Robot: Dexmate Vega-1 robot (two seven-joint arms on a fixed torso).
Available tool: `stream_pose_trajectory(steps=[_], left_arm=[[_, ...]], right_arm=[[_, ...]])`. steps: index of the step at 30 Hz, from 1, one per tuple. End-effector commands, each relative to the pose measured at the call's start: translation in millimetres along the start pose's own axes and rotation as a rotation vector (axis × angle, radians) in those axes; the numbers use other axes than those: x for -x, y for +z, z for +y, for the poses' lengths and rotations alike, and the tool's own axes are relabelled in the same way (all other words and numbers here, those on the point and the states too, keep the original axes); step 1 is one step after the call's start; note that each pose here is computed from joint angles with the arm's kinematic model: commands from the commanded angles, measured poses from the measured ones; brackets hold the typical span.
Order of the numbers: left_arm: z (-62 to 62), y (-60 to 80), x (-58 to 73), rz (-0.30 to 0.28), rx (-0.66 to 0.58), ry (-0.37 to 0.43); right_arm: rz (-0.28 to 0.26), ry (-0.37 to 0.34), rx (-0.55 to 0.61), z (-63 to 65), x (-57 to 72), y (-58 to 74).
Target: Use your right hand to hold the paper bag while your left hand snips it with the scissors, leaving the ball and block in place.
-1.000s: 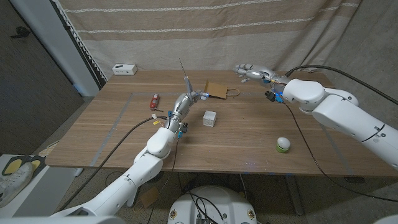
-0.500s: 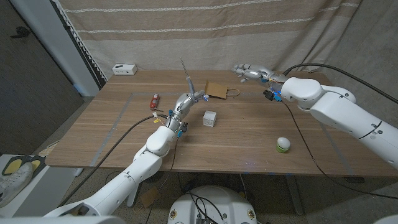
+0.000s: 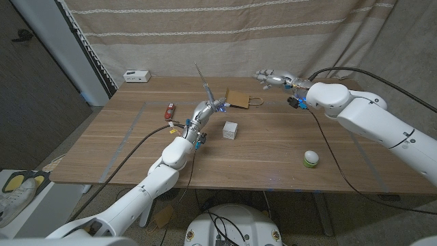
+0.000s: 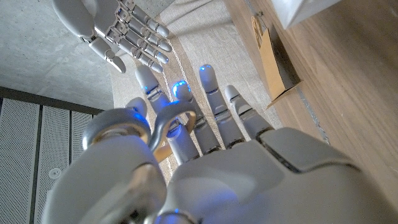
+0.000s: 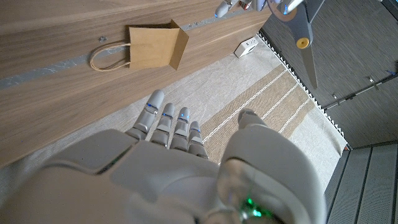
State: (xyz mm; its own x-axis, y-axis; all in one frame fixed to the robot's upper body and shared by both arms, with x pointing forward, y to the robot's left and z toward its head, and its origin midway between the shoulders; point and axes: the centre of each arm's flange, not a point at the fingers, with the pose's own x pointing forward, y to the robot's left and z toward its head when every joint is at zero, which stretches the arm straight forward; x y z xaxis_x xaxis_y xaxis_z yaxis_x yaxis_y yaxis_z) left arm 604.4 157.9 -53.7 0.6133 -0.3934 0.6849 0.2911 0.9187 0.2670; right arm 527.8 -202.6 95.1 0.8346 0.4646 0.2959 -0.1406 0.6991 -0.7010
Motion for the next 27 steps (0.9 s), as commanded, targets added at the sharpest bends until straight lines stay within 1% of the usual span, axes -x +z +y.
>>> stream_pose_trajectory(steps=[1, 12, 27], left_arm=[[-0.7, -1.6, -5.3, -0.006, 0.01, 0.001], [-2.7, -1.6, -4.8, -0.001, 0.029, 0.001], [-6.1, -6.2, -4.7, 0.011, 0.071, 0.031]], right_arm=[[0.014, 0.0, 0.024, -0.6, -3.4, 5.4], [0.02, 0.001, 0.036, -0.2, -2.7, 7.4], [0.023, -0.014, 0.052, -2.1, 0.3, 10.7]])
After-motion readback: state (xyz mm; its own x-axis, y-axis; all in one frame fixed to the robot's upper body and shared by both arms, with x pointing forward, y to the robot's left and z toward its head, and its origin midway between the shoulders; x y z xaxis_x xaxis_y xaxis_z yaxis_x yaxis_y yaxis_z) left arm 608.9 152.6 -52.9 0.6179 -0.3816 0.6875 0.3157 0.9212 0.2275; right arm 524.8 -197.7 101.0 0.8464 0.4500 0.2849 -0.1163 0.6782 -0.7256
